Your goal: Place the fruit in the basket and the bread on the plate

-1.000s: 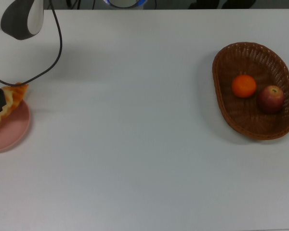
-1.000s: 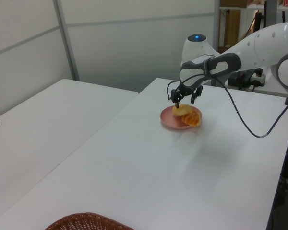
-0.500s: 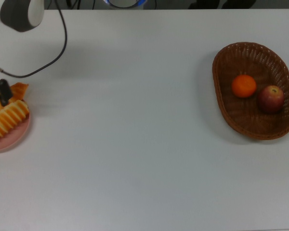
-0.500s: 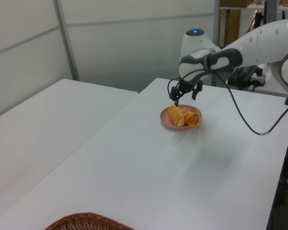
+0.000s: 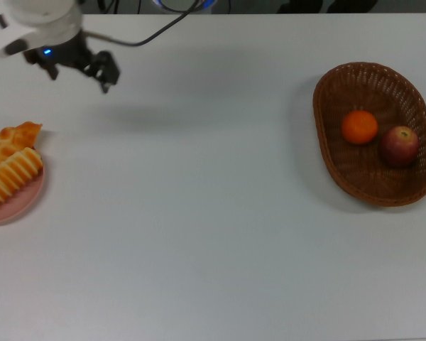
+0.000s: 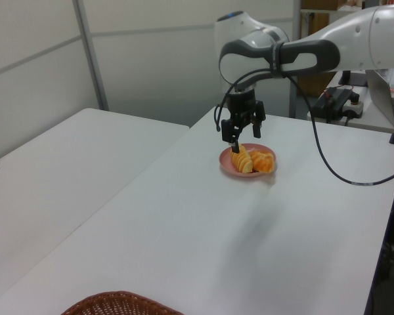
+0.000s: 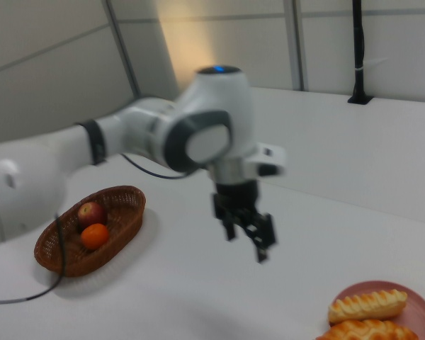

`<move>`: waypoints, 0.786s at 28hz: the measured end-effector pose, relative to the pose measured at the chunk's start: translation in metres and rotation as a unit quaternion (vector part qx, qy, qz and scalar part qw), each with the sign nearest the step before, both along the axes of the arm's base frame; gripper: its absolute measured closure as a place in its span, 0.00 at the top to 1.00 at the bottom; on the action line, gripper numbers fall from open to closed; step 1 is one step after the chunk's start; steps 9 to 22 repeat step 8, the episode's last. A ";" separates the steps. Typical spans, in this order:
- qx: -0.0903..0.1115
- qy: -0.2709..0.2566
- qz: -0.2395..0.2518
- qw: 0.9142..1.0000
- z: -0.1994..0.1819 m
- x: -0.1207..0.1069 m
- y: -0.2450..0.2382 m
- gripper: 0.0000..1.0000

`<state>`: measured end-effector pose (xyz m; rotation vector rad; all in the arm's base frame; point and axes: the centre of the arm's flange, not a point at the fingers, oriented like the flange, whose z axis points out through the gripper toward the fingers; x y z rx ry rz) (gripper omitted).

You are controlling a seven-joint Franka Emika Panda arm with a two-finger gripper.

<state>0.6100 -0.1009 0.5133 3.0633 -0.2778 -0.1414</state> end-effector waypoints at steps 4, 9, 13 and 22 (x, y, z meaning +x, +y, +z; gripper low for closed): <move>-0.003 0.012 0.033 0.999 0.024 -0.012 0.045 1.00; -0.007 0.011 0.060 0.998 0.042 -0.021 0.080 1.00; -0.007 0.011 0.060 0.998 0.042 -0.021 0.080 1.00; -0.007 0.011 0.060 0.998 0.042 -0.021 0.080 1.00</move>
